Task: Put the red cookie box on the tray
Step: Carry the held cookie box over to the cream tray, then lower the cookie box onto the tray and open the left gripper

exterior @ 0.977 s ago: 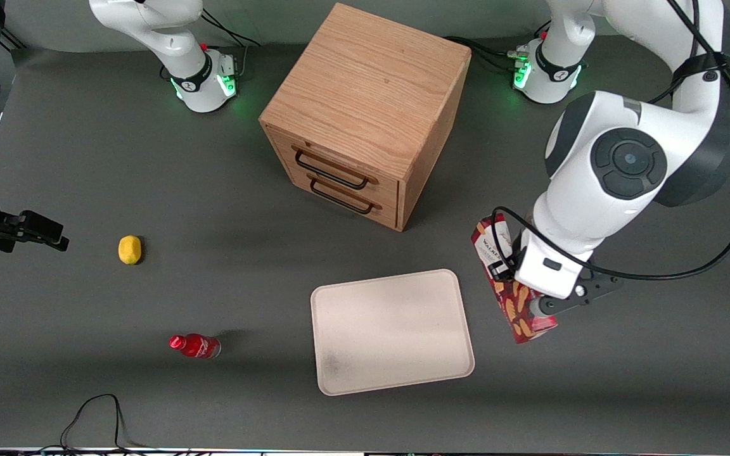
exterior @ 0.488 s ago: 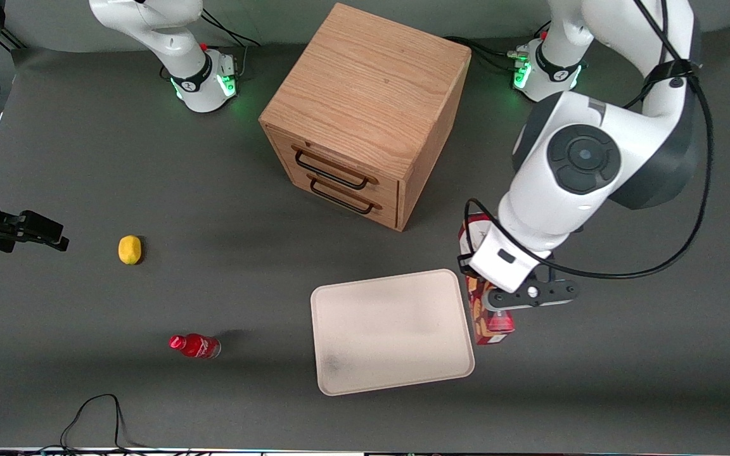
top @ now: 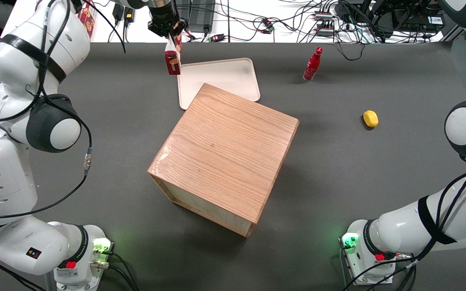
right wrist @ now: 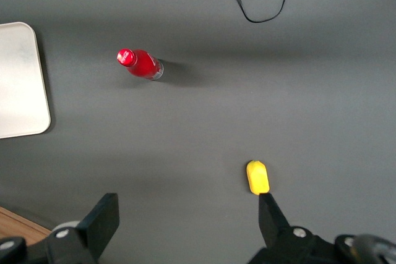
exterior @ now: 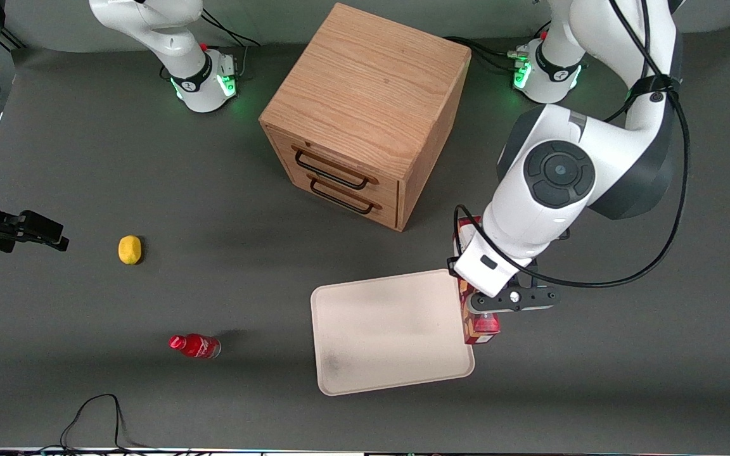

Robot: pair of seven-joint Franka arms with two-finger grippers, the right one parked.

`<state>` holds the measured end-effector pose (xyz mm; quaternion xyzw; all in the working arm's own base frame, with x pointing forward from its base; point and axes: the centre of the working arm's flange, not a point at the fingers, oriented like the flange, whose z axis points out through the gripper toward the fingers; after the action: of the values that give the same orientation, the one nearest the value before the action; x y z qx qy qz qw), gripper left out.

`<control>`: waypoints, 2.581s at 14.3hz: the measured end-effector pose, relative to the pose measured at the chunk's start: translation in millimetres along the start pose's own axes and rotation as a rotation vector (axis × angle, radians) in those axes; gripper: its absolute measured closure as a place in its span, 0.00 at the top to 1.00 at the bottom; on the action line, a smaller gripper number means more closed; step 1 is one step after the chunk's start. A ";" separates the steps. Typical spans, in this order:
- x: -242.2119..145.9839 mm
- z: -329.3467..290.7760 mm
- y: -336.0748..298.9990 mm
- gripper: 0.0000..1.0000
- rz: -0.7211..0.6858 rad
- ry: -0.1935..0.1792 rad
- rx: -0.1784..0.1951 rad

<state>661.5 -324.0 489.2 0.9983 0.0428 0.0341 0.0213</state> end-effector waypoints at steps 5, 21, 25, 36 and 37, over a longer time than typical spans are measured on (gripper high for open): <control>13.5 71.6 6.9 0.04 -0.038 -0.014 0.006; 11.4 225.5 15.1 0.04 -0.093 -0.002 0.003; 10.5 248.1 12.8 0.04 -0.096 0.004 0.000; 13.1 248.1 10.5 0.77 -0.108 0.020 0.013; 14.0 244.9 10.7 0.86 -0.115 0.024 0.011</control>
<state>693.4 -343.2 246.5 0.9938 0.1006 0.0446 0.0170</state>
